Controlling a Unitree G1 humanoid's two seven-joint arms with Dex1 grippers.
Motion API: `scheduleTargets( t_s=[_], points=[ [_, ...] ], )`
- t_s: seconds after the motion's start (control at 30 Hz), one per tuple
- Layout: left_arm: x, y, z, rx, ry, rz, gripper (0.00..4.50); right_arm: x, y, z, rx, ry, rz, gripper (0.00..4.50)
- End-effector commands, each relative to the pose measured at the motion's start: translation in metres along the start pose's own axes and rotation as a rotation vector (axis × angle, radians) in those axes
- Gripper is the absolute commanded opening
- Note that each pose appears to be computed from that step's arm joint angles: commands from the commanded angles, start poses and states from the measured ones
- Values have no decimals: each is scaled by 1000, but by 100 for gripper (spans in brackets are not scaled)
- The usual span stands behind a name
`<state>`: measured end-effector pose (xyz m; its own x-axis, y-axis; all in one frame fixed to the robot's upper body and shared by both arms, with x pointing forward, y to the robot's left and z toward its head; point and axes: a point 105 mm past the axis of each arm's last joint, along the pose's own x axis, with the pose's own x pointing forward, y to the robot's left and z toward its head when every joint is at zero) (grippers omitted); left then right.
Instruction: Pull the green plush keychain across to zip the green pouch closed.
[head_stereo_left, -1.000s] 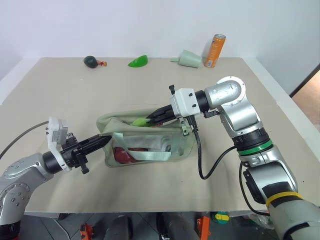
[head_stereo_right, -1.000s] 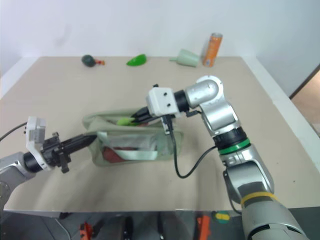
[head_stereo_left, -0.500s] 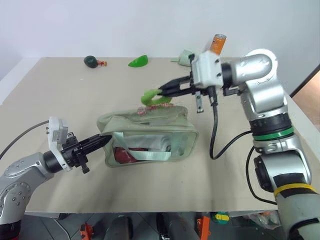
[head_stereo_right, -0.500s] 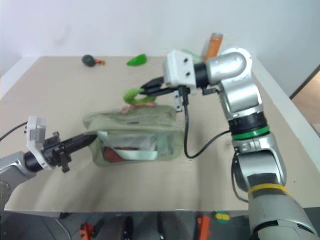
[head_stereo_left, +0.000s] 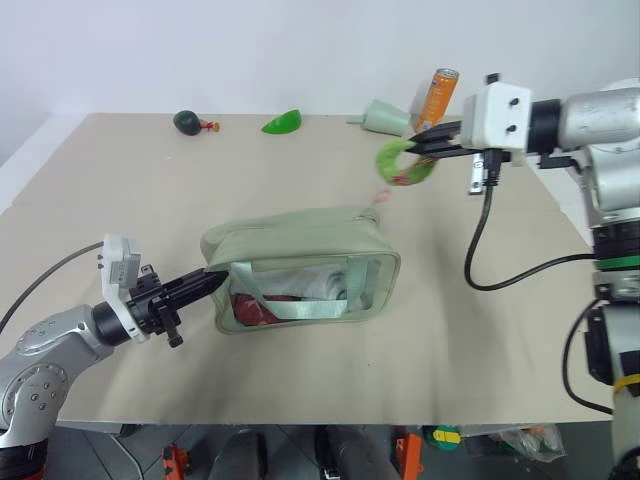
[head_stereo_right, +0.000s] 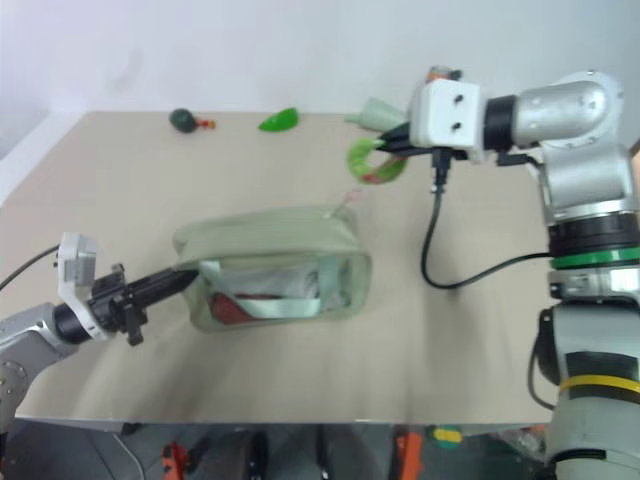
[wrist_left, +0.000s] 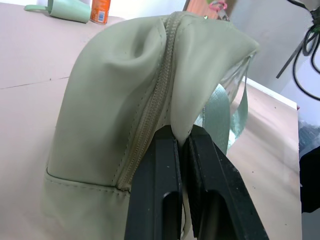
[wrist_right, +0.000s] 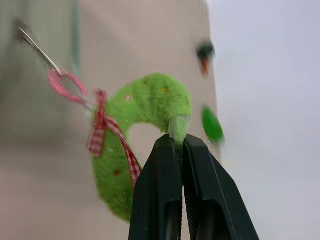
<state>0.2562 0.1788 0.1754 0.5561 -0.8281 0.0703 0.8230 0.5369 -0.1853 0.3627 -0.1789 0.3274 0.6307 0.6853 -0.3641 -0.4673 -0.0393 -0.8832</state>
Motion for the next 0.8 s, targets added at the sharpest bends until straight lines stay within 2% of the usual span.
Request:
scheduleTargets(
  t_s=[0.03, 0.1, 0.2, 0.33, 0.43, 0.57, 0.77, 0.8],
  points=[
    [-1, 0, -6, -10, 21, 3, 0, -34, -11, -21, -25, 171, -59, 2],
    [-1, 0, -6, -12, 21, 3, 0, -37, 13, -40, 31, 242, 23, 2],
    [-1, 1, -6, -17, 14, 8, 0, -15, 64, -53, 106, 234, 153, 2],
    [-1, 1, -6, -29, 0, 7, 0, 29, 138, -51, 221, 145, 267, 2],
    [1, 0, -6, -34, -4, 3, 0, 58, 169, -40, 289, 64, 270, 2],
    [2, 4, -2, -57, -29, 29, 0, 79, 173, -30, 339, -6, 227, 2],
    [2, 16, 1, -83, -36, 103, 0, 74, 149, -27, 394, -51, 162, 2],
    [3, 16, -1, -77, -23, 105, 0, 72, 143, -27, 424, -62, 142, 32]
  ],
)
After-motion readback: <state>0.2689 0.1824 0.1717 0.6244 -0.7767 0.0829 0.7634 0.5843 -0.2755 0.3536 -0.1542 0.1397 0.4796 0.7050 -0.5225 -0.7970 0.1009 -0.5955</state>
